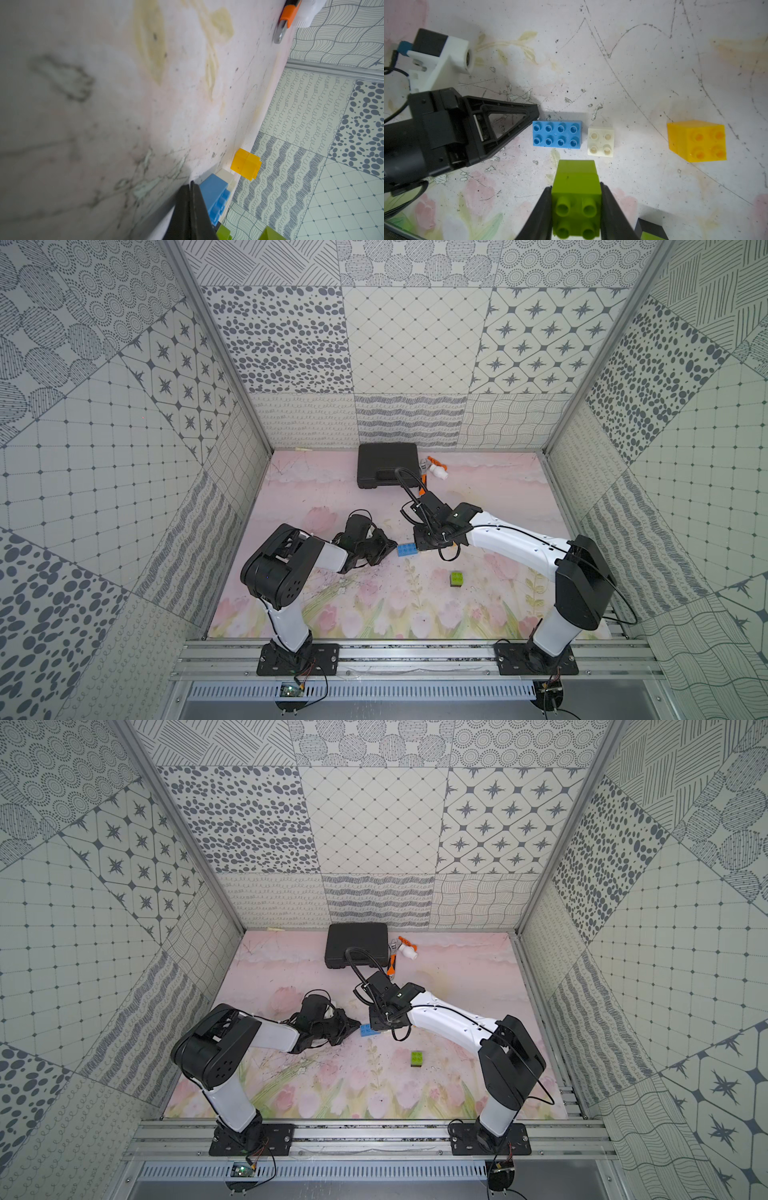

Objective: Assemble the number 4 with lego
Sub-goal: Assemble the lego brick with the lego brick.

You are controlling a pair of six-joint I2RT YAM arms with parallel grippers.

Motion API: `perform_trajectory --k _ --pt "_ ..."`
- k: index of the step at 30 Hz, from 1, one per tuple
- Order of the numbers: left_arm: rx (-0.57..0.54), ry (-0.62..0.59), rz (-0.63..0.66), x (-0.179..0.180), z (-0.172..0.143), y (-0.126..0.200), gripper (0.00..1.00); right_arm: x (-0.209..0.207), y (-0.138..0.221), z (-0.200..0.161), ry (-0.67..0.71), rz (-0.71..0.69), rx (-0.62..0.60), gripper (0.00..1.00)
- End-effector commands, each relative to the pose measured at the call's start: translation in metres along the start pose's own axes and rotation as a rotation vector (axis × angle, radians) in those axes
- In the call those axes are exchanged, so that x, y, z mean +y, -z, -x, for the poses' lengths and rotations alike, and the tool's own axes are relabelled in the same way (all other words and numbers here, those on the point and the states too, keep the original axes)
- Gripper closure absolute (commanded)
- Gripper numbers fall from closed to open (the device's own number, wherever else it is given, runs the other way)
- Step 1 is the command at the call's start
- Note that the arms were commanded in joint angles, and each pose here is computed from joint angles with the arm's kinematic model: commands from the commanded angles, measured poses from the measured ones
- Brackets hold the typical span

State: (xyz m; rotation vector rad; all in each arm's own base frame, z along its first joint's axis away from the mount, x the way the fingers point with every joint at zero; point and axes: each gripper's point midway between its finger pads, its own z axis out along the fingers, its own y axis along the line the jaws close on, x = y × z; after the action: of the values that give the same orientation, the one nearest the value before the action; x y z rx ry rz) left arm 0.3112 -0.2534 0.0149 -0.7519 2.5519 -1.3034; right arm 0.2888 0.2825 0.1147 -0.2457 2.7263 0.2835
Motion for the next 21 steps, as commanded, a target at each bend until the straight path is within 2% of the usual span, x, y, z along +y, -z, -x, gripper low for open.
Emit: perform_trajectory --k 1,10,21 --pt "0.027 0.172 0.395 0.100 -0.022 0.013 1.00 0.006 0.006 0.013 -0.002 0.003 -0.032 1.00" --pt "0.059 0.144 0.389 0.094 -0.024 0.005 1.00 0.001 -0.006 0.010 -0.008 -0.020 -0.015 1.00" --pt "0.058 0.177 0.380 0.103 -0.032 0.008 1.00 -0.002 -0.027 0.011 0.007 -0.041 0.001 1.00"
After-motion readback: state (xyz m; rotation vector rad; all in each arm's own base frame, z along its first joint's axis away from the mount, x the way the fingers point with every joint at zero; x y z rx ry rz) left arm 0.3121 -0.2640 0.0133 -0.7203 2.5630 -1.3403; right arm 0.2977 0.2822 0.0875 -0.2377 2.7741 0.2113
